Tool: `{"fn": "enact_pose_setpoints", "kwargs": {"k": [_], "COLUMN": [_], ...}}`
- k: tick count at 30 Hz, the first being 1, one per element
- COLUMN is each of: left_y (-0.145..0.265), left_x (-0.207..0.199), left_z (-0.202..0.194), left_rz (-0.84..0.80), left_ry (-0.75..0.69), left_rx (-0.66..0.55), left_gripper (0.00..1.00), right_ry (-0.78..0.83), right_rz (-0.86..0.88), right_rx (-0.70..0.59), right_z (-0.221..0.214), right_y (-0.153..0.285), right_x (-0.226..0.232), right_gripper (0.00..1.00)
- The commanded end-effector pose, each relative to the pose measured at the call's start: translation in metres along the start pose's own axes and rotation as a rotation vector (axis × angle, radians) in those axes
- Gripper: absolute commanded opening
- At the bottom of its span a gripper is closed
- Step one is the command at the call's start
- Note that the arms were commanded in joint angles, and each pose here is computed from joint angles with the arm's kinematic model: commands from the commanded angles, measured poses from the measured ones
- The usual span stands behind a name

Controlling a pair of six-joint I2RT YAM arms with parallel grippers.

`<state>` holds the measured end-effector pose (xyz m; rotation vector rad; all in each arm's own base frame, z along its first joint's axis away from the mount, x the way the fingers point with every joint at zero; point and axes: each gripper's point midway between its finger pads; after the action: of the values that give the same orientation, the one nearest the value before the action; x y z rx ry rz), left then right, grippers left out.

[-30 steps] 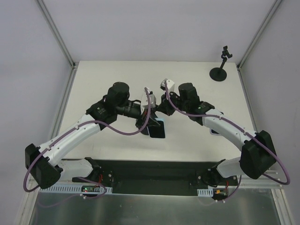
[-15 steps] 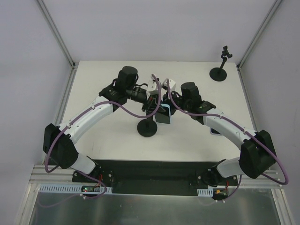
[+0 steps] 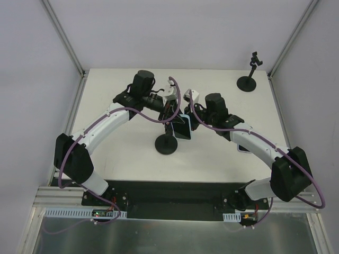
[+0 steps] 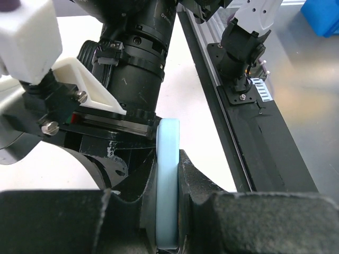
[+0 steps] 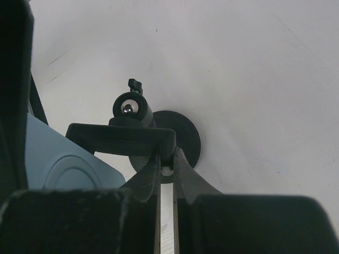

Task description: Place the phone on the phone stand

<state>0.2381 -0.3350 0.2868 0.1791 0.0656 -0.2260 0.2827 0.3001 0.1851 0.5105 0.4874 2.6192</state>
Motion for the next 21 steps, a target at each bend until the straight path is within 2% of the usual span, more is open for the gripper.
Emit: {"fn": "enact_pose_setpoints", "kwargs": {"k": [1,9,16,21], "left_y": [0.007,0.015,0.020,0.023], "left_x": [0.005,0.012,-0.003,-0.012], "left_z": [0.024,0.012,-0.010,-0.029], "left_rz": [-0.016,0.006,0.039,0.064], "left_ry": [-0.154,-0.106,-0.018,0.027], "left_rx": [-0.053,-0.027,0.020,0.048], "left_gripper": [0.00,0.00,0.00,0.00], "right_ry": [0.022,0.029,0.016,0.007], "right_rz": [0.105,0.087,-0.020,-0.016], "right_rx": [-0.045,-0.049,-0.123,-0.157], "right_z": [0.013,0.013,0.021,0.028], "right_y": [0.005,0.007,0.010,0.013], "right_x": [0.023,0.019,0.003,0.006], "right_gripper": [0.01,0.01,0.01,0.01]}}
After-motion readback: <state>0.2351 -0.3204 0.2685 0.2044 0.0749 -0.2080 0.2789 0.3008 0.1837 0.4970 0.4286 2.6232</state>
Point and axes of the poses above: each gripper's point midway between its finger pads, its own y axis back along the fingers, its own x axis along the line the jaws close on, z = x × y, and after that the axes turned 3 degrees about -y, right-handed
